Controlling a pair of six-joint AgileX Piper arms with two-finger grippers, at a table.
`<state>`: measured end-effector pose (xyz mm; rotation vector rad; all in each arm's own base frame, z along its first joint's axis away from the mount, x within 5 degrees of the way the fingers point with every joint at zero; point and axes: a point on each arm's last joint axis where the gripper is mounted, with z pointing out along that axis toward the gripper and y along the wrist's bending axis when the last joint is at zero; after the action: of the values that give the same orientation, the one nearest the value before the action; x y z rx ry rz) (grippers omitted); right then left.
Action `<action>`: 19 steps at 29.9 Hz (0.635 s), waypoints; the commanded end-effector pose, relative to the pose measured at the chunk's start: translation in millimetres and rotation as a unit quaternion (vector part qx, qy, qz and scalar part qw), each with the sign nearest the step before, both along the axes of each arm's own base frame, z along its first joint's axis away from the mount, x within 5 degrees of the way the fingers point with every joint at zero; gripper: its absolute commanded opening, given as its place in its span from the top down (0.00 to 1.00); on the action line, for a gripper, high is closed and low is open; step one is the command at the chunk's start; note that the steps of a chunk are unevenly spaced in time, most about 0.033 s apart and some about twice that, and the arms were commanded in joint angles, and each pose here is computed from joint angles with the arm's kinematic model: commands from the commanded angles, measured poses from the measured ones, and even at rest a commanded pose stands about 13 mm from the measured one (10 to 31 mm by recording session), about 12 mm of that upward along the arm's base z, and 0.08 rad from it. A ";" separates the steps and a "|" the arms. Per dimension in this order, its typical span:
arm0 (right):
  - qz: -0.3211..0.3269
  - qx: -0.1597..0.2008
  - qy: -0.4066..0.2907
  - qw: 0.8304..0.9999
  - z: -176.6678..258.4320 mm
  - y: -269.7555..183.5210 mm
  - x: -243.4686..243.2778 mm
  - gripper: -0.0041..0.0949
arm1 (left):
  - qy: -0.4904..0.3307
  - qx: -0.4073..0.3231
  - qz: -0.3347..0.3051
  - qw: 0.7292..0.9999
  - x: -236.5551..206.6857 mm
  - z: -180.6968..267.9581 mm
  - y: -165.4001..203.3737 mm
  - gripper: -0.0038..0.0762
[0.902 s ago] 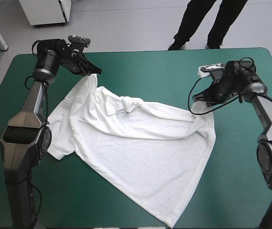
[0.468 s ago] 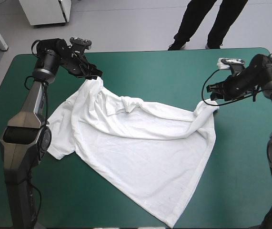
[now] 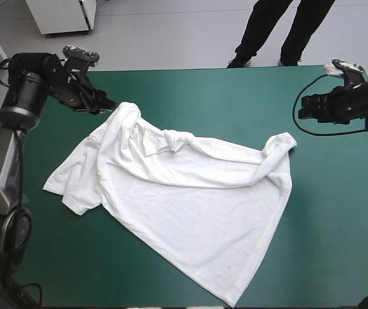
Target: Fold the cloth
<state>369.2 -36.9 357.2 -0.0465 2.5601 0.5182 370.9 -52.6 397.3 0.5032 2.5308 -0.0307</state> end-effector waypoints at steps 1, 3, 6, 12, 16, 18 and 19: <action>0.019 0.005 -0.067 0.998 43.1 19.1 -32.6 0.40 | 0.011 0.013 0.016 1.000 -44.5 11.8 9.5 0.41; 0.034 -0.002 -0.081 0.996 48.6 28.8 -43.5 0.40 | 0.033 0.025 0.018 0.999 -54.9 -3.7 12.3 0.41; 0.051 -0.013 -0.097 0.994 54.7 41.8 -56.1 0.41 | 0.053 0.034 0.023 0.998 -58.4 -22.8 16.6 0.41; 0.101 -0.016 -0.114 0.988 65.0 73.3 -69.2 0.41 | 0.066 0.067 0.034 0.995 -32.7 -53.7 26.1 0.41; 0.141 -0.025 -0.113 0.983 63.9 96.1 -72.9 0.41 | 0.095 0.067 0.058 0.992 -15.9 -77.4 42.8 0.41; 0.158 -0.036 -0.115 0.980 63.1 105.9 -74.6 0.42 | 0.111 0.064 0.071 0.989 -9.3 -89.1 52.5 0.41; 0.165 -0.038 -0.116 0.979 62.9 110.1 -75.6 0.42 | 0.116 0.064 0.075 0.988 -7.0 -93.4 55.8 0.41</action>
<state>305.6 62.1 399.6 -0.4846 2.4527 0.5124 362.9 -7.2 291.9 0.4322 2.8576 0.1215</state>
